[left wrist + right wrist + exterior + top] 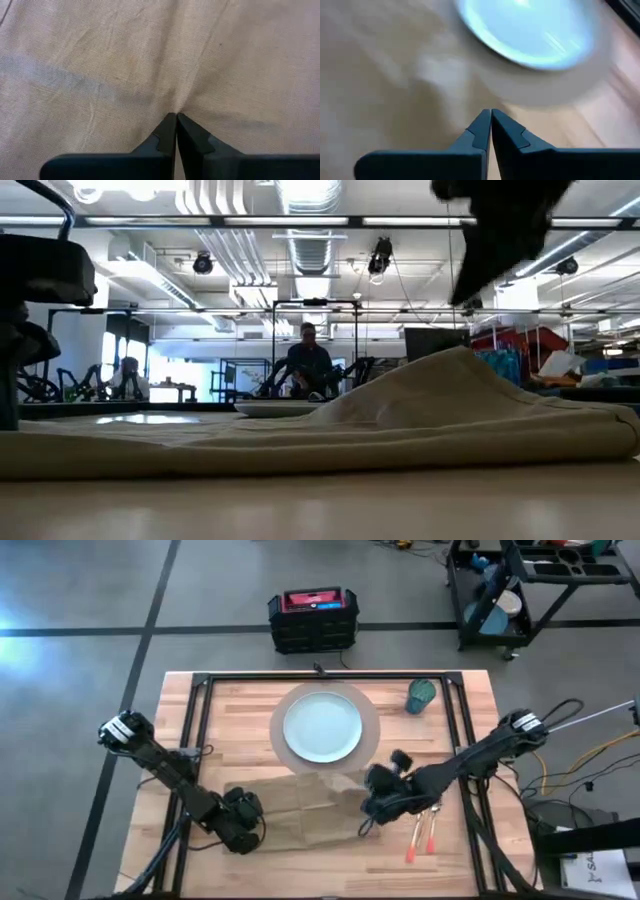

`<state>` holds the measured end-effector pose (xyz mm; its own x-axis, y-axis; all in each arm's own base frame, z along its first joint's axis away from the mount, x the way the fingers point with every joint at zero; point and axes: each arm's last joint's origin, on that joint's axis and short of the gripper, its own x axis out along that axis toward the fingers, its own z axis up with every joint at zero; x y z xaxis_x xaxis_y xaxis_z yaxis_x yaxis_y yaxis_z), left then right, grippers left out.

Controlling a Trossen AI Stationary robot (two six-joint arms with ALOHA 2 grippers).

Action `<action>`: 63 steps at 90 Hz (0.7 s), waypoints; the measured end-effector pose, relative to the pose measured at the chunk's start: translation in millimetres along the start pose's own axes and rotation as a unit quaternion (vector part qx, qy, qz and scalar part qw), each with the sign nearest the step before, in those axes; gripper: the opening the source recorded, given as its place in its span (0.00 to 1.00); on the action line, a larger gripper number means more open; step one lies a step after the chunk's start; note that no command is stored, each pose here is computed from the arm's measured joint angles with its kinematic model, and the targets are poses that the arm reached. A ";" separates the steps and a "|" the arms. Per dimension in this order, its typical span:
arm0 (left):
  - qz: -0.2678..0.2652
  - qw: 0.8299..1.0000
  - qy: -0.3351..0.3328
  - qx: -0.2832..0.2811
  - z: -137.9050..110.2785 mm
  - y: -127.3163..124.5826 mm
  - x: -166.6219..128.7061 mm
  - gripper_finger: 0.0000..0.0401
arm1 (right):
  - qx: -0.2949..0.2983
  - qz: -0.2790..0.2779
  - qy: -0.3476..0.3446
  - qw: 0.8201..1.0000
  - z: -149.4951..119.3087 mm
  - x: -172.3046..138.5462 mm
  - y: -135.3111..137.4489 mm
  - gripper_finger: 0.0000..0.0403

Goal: Set table place
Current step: Fold the brown table napkin

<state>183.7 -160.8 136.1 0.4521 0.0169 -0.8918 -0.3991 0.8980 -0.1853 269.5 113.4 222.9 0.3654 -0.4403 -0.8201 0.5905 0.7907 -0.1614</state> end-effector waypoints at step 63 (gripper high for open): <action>-0.006 1.000 -0.003 0.003 0.5 -1.3 0.0 0.00 | -0.076 0.338 -0.233 0.909 38.7 -22.8 55.0 0.00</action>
<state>184.6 -161.7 136.6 0.4617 0.0086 -0.8870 -0.3895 0.9003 -0.1940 321.4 150.5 253.9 0.8935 0.0639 -0.4446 0.0239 0.9817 0.1891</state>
